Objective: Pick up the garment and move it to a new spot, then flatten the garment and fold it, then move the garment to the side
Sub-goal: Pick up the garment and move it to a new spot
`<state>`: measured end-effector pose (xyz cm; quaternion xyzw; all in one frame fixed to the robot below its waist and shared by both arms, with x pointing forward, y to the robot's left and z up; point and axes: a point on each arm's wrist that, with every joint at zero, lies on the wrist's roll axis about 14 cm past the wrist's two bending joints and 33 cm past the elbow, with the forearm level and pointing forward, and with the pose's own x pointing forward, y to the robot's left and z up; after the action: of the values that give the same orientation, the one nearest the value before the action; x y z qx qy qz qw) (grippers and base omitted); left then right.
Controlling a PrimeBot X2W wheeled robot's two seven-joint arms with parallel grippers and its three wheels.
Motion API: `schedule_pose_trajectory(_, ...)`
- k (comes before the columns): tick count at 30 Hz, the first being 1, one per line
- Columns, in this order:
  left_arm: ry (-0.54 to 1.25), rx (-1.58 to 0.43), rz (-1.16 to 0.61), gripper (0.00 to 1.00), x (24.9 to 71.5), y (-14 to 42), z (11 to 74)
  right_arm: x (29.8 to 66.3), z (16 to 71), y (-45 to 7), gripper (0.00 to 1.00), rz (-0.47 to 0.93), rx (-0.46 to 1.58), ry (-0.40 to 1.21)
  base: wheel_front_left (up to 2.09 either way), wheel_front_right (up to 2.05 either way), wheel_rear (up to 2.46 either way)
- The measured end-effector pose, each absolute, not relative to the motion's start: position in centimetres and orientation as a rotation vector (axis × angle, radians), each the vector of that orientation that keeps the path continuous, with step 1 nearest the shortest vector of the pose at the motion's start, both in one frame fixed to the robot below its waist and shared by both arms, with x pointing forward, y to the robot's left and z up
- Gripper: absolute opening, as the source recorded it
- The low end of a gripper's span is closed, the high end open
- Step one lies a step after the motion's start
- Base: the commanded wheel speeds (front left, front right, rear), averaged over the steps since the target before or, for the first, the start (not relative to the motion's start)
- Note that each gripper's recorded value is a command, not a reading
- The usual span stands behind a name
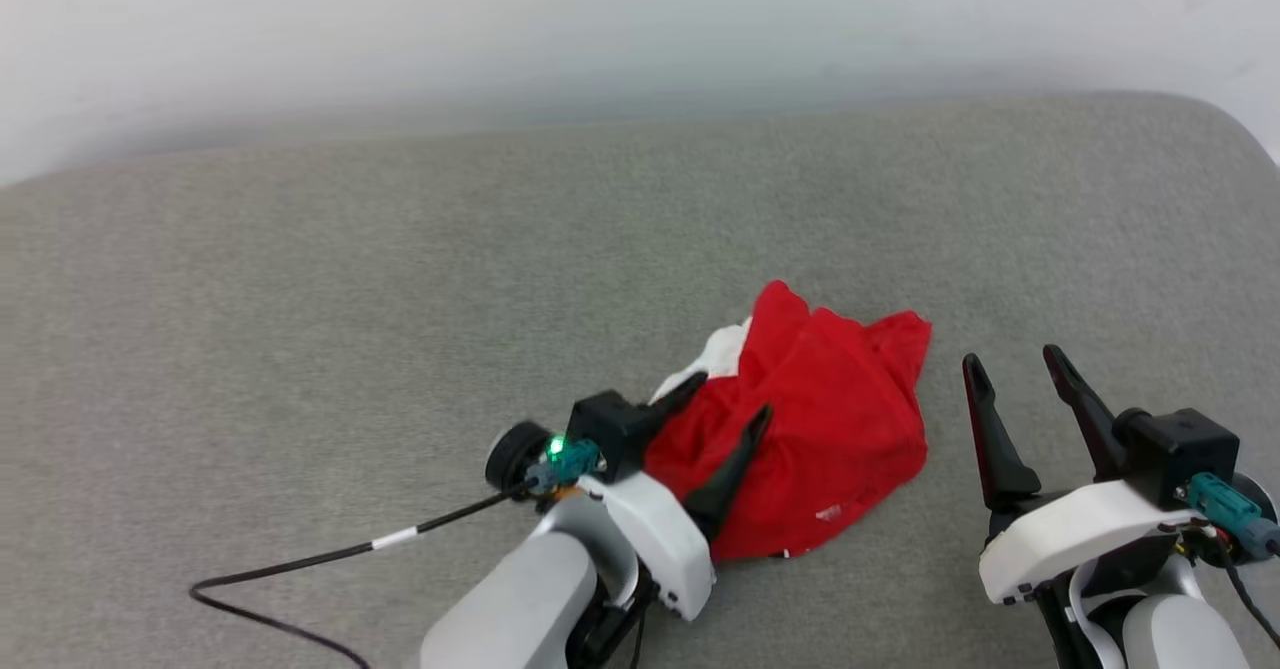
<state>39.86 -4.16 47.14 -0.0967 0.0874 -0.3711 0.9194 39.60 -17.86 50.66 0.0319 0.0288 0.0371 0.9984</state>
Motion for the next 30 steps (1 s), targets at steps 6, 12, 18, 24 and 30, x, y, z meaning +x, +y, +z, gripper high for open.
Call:
schedule_pose_trajectory(6, -0.049, -0.183, -0.655, 1.00, 41.4, -1.4, 53.7, 39.4, 51.6, -16.6, 1.00, 0.111, 0.061, 0.037, 0.00, 0.00, 0.00)
schedule_pose_trajectory(12, -0.147, -0.155, -0.399, 1.00, 42.7, 6.2, 56.4, 39.0, 52.4, -15.9, 1.00, 0.132, 0.054, 0.022, 0.00, 0.00, 0.00)
schedule_pose_trajectory(18, -0.131, -0.121, -0.177, 1.00, 41.4, 13.9, 55.0, 38.1, 52.9, -15.9, 1.00, 0.133, 0.051, 0.014, 0.00, 0.00, 0.00)
schedule_pose_trajectory(24, -0.074, -0.104, -0.107, 1.00, 39.2, 16.7, 52.7, 36.8, 52.7, -16.5, 1.00, 0.117, 0.060, 0.022, 0.00, 0.00, 0.00)
schedule_pose_trajectory(30, -0.075, -0.106, -0.110, 1.00, 38.6, 16.3, 52.6, 36.5, 52.5, -16.7, 1.00, 0.109, 0.061, 0.029, 0.00, 0.00, 0.00)
